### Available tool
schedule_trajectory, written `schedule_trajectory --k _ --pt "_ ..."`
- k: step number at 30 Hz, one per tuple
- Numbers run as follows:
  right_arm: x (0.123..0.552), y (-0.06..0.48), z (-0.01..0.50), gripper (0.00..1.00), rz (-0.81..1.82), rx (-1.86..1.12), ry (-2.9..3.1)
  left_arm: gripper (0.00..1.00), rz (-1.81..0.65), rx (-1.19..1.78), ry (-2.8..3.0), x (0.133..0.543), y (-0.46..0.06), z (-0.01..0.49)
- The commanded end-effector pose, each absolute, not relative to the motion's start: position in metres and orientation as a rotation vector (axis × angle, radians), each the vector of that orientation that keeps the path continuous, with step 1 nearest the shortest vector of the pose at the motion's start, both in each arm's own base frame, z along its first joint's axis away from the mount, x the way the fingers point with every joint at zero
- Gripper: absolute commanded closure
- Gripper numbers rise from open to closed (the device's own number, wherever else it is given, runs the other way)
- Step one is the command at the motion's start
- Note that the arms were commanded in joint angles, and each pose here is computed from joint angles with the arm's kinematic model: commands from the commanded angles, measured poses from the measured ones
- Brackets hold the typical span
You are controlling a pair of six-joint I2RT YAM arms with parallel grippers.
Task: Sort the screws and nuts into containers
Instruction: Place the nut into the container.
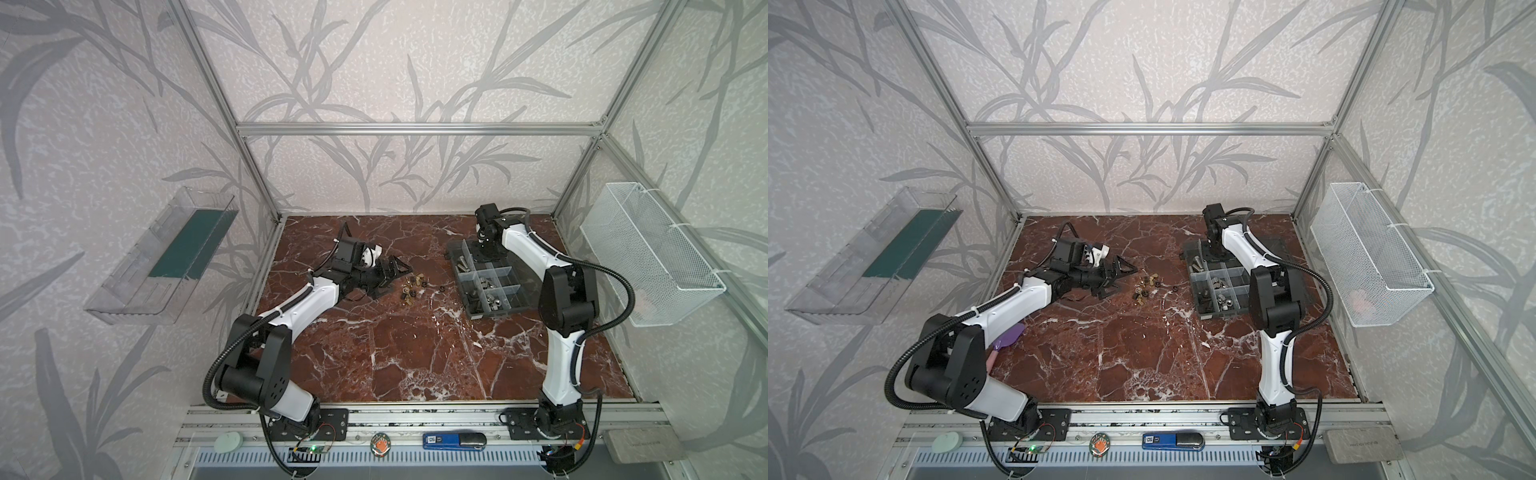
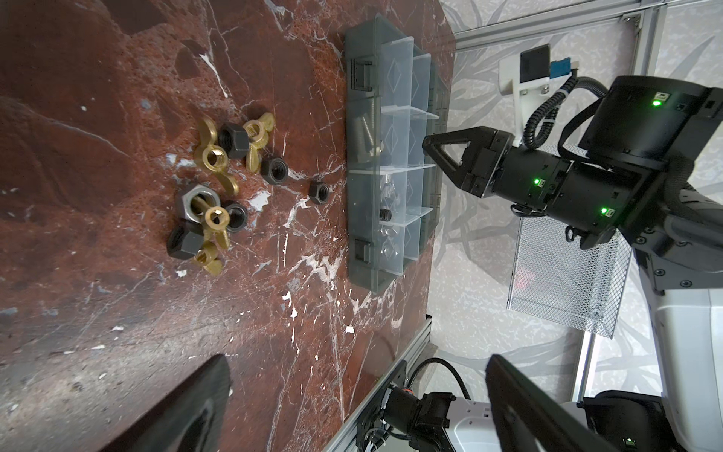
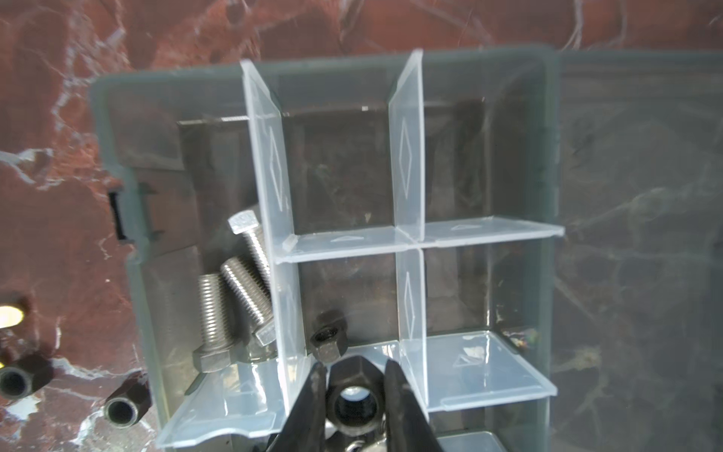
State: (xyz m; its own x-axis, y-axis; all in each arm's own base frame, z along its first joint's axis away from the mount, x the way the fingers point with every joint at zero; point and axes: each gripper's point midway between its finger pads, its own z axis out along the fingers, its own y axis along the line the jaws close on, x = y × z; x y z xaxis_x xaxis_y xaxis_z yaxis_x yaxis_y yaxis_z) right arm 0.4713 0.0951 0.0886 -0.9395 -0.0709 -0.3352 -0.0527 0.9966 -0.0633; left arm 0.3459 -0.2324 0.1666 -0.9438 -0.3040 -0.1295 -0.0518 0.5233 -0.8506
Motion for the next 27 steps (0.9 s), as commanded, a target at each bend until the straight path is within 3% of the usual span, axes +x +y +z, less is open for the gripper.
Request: schedule_trajectory --k 1,9,12,19,27 --pt "0.47 0.093 0.088 0.71 -0.069 -0.086 2.796 0.0 -1.389 -0.277 2.482 0.353 -0.234 0.175" --pt "0.465 0.099 0.107 0.59 -0.02 -0.109 2.771 0.01 -1.388 -0.275 2.477 0.351 -0.233 0.177" --pt "0.461 0.107 0.118 0.58 -0.002 -0.132 2.754 0.0 -1.39 -0.274 2.473 0.349 -0.233 0.179" --pt "0.441 0.171 0.135 0.56 0.051 -0.343 2.691 0.01 -1.393 -0.271 2.463 0.347 -0.232 0.183" --pt "0.412 0.235 0.105 0.52 0.037 -0.555 2.724 0.01 -1.398 -0.277 2.456 0.343 -0.229 0.184"
